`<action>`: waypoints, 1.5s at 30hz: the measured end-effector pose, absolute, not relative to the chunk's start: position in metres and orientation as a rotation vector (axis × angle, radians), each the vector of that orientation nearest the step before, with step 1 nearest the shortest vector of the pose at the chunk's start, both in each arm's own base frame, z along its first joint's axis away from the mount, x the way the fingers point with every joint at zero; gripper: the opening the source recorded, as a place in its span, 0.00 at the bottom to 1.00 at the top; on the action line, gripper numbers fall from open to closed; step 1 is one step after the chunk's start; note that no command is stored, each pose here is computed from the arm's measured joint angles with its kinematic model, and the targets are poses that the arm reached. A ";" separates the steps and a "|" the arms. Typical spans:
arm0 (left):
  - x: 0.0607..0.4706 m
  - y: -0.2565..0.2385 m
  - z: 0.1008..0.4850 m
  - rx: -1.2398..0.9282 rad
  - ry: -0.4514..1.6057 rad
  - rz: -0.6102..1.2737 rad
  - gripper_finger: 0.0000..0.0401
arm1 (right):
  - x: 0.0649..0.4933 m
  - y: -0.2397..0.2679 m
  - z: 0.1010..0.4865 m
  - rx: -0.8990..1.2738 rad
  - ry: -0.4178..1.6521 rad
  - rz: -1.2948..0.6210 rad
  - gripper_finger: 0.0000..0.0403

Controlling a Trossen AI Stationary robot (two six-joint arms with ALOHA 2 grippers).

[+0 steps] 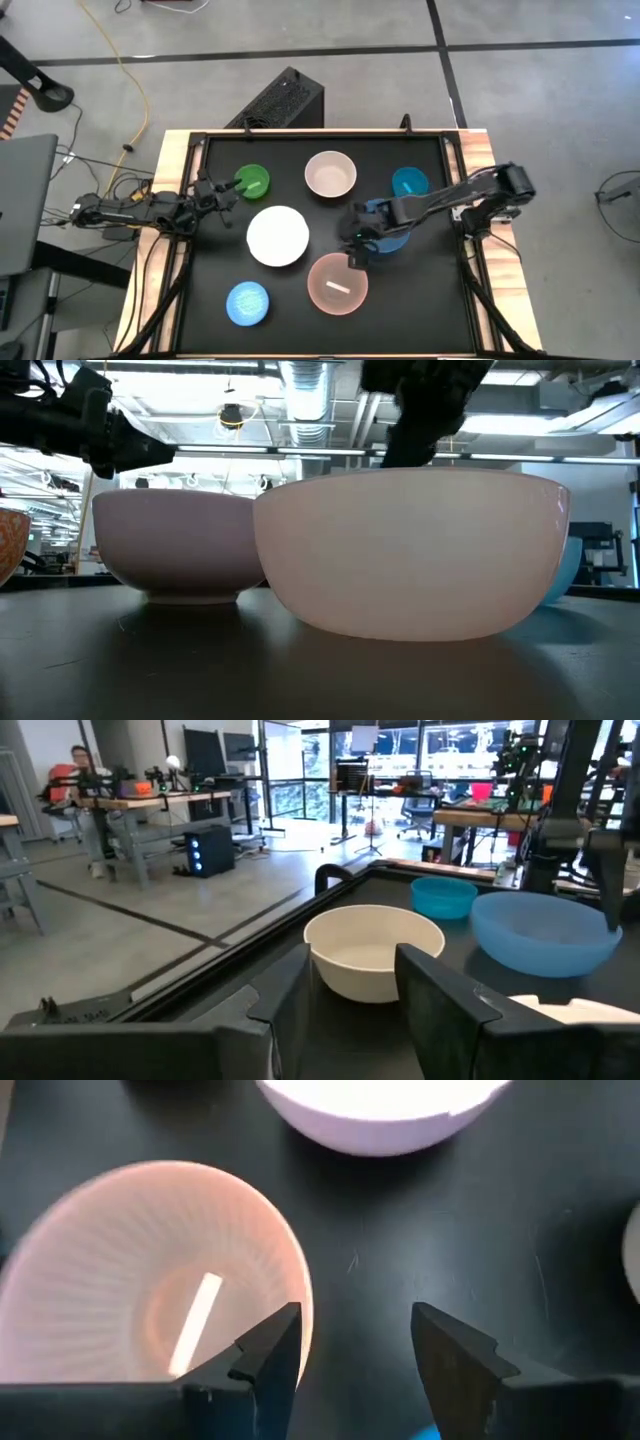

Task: Nest bowls inside each other
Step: Stack the orange bowl on top of the bottom white bowl

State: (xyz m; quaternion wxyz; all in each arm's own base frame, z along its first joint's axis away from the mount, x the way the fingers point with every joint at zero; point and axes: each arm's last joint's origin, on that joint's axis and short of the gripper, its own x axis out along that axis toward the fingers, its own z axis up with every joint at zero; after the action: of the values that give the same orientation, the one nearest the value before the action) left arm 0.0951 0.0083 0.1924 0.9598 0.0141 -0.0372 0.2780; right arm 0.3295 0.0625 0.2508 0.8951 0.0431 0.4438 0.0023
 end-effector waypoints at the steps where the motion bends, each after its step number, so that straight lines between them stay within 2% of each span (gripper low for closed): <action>1: 0.095 0.008 0.192 0.025 -0.076 0.563 0.35 | 0.334 0.063 0.248 0.080 0.928 0.007 0.52; 8: 0.095 0.008 0.192 -0.018 -0.082 0.560 0.35 | 0.351 0.068 0.219 0.063 1.051 0.024 0.52; 18: 0.095 0.008 0.190 -0.037 -0.070 0.560 0.35 | 0.357 0.071 0.217 0.115 1.030 0.059 0.50; 26: 0.095 0.008 0.189 -0.035 -0.061 0.559 0.35 | 0.370 0.073 0.184 0.102 1.084 0.072 0.45; 30: 0.096 0.008 0.188 -0.032 -0.052 0.559 0.35 | 0.373 0.071 0.183 0.098 1.082 0.075 0.37; 36: 0.095 0.008 0.188 -0.034 -0.052 0.560 0.35 | 0.370 0.066 0.200 0.098 1.049 0.092 0.06; 40: 0.095 0.008 0.188 -0.034 -0.051 0.560 0.35 | 0.369 0.062 0.228 0.130 1.006 0.138 0.04; 45: 0.095 0.008 0.188 -0.041 -0.054 0.560 0.35 | 0.382 0.056 0.275 0.084 0.838 0.238 0.01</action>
State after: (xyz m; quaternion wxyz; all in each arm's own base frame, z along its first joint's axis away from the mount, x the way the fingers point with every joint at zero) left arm 0.0954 0.0083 0.1882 0.9604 -0.0204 -0.0265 0.2765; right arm 0.3817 0.0561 0.2745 0.9058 0.0409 0.4057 0.1150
